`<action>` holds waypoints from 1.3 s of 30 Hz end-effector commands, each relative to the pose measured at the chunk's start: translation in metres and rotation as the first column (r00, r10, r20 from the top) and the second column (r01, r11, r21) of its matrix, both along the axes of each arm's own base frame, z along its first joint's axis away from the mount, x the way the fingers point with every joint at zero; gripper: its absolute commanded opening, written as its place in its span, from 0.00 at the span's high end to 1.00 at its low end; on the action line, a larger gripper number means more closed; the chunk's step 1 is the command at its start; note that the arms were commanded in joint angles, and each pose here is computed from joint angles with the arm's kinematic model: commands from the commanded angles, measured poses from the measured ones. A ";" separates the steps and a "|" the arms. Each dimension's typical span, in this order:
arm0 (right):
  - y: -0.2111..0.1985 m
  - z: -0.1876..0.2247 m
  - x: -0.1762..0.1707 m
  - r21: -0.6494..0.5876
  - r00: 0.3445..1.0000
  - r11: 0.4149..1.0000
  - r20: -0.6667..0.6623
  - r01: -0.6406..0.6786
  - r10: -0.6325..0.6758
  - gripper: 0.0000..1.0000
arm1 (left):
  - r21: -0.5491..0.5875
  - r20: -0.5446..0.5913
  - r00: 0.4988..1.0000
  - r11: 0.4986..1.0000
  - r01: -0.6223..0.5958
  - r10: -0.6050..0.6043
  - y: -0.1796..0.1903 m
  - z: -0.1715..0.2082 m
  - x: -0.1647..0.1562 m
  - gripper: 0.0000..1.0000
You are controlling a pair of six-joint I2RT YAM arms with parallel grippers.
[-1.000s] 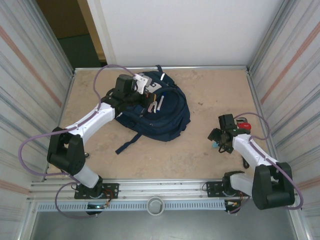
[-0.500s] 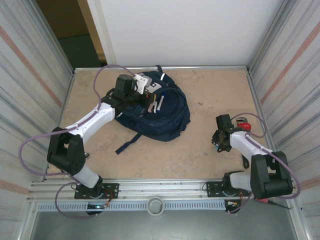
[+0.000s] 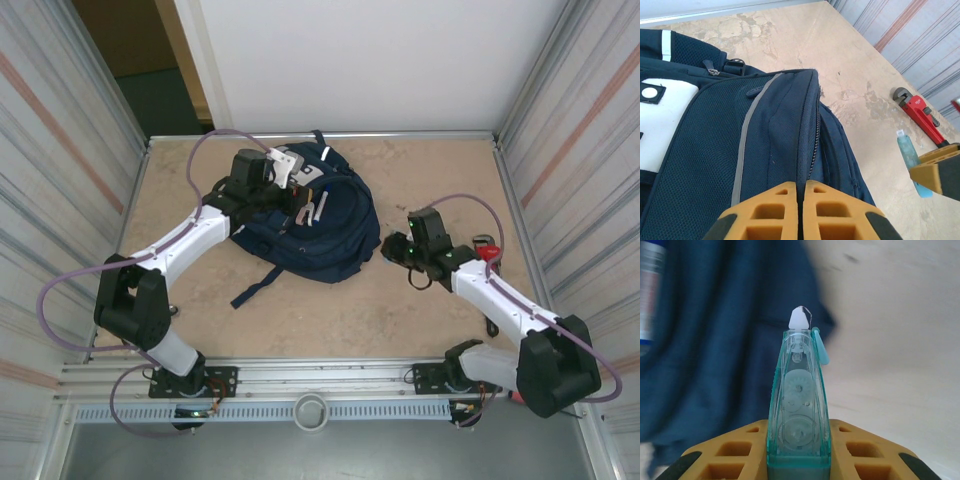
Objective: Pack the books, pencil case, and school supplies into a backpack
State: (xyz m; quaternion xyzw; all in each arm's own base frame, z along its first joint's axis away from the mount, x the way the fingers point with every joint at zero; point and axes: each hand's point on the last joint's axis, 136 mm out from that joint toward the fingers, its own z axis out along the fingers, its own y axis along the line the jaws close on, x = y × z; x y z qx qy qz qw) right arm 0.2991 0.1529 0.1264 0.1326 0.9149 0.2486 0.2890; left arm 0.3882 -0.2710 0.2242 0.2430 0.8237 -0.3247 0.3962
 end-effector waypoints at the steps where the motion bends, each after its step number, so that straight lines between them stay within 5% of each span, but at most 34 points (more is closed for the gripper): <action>1: 0.045 0.050 0.027 0.188 0.993 0.980 0.108 -0.067 0.047 0.88 | -0.053 0.077 0.996 0.998 0.039 -0.035 -0.005 0.029 -0.003 1.00; 11: 0.138 0.041 0.108 0.295 0.995 0.951 0.045 -0.093 0.084 0.81 | -0.062 0.080 0.996 0.997 0.040 -0.035 -0.005 0.033 -0.005 1.00; 15: 0.149 0.023 0.124 0.262 0.992 0.958 0.006 -0.120 0.123 0.48 | -0.055 0.082 0.996 0.998 0.036 -0.032 -0.004 0.032 -0.006 1.00; 20: 0.111 0.031 0.095 0.155 0.988 0.977 0.067 -0.145 0.136 0.40 | -0.054 0.085 0.996 0.998 0.037 -0.032 -0.004 0.030 -0.006 1.00; 26: 0.070 0.009 0.065 0.027 0.993 0.994 0.049 -0.109 0.107 0.45 | -0.051 0.075 0.996 0.998 0.044 -0.040 -0.007 0.026 -0.008 1.00; 35: 0.066 -0.024 0.099 -0.059 0.998 0.996 -0.025 -0.063 0.062 0.47 | -0.034 0.038 0.998 0.998 0.060 -0.059 -0.017 0.011 -0.018 1.00; 37: 0.073 -0.027 0.107 -0.040 0.997 0.997 -0.028 -0.072 0.071 0.56 | -0.016 0.035 0.996 0.996 0.086 -0.085 -0.023 0.003 -0.027 1.00; 39: 0.070 -0.024 0.113 -0.048 0.998 0.996 -0.011 -0.069 0.069 0.78 | 0.038 0.038 0.991 0.991 0.129 -0.130 -0.032 -0.011 -0.040 1.00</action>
